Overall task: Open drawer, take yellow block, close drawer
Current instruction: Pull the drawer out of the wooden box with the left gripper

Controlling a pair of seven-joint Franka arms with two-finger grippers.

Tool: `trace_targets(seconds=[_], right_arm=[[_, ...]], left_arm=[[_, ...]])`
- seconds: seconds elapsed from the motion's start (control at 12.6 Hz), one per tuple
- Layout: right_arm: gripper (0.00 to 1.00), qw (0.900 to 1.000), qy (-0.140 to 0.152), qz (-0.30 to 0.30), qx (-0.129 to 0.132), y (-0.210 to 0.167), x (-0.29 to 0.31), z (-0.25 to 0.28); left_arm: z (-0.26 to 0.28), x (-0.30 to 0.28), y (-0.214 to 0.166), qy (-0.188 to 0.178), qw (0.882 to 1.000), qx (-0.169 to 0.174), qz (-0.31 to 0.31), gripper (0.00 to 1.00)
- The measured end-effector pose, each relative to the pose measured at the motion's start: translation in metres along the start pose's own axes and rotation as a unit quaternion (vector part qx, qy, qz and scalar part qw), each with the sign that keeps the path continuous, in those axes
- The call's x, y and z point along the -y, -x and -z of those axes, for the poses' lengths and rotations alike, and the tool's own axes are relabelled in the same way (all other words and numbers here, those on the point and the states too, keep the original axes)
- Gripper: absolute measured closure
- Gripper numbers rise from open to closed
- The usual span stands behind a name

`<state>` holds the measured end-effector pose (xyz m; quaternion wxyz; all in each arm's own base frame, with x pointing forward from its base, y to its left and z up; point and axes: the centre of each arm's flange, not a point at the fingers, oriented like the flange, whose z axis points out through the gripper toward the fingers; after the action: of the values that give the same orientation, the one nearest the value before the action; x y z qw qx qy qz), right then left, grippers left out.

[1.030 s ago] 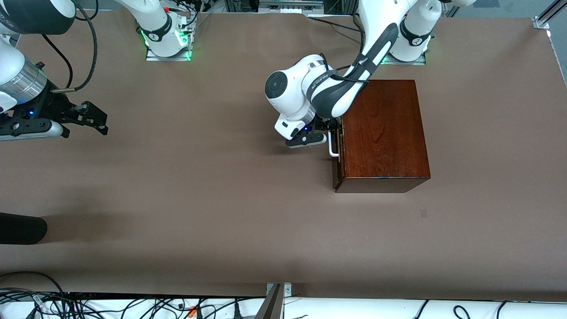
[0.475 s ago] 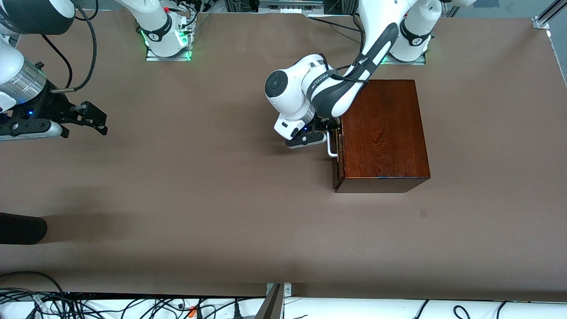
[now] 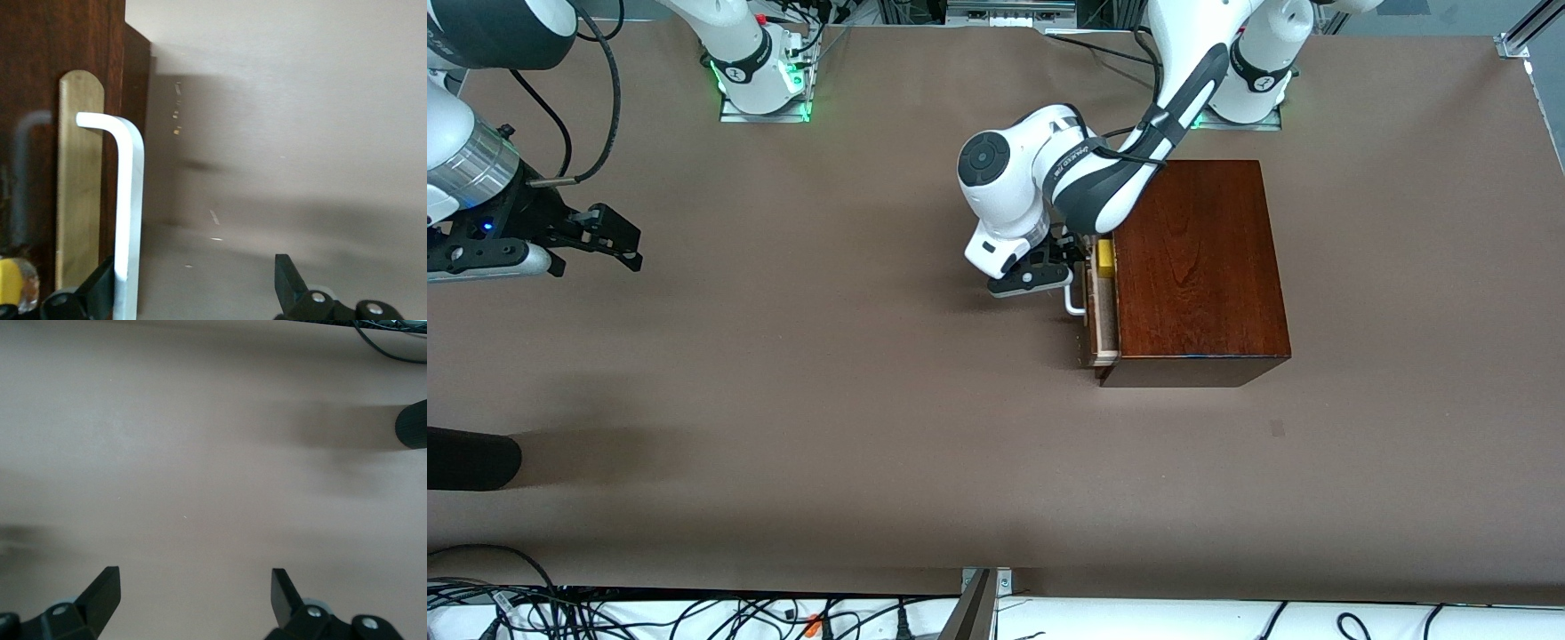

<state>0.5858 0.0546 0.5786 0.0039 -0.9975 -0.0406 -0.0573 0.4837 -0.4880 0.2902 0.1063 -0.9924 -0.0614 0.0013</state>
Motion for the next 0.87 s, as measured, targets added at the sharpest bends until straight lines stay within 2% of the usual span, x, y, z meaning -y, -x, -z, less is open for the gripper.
trace_targets(seconds=[0.16,0.87], right_arm=[[0.00,1.000,0.000,0.000,0.000,0.0000,0.0000,0.0000],[0.00,1.000,0.000,0.000,0.000,0.0000,-0.0001,0.0000]], left_arm=[[0.0067,-0.0064,-0.0008,0.029,1.000,0.001,0.006,0.00],[0.0068,-0.0053,-0.0054,0.043,0.999,0.009,0.026,0.00]])
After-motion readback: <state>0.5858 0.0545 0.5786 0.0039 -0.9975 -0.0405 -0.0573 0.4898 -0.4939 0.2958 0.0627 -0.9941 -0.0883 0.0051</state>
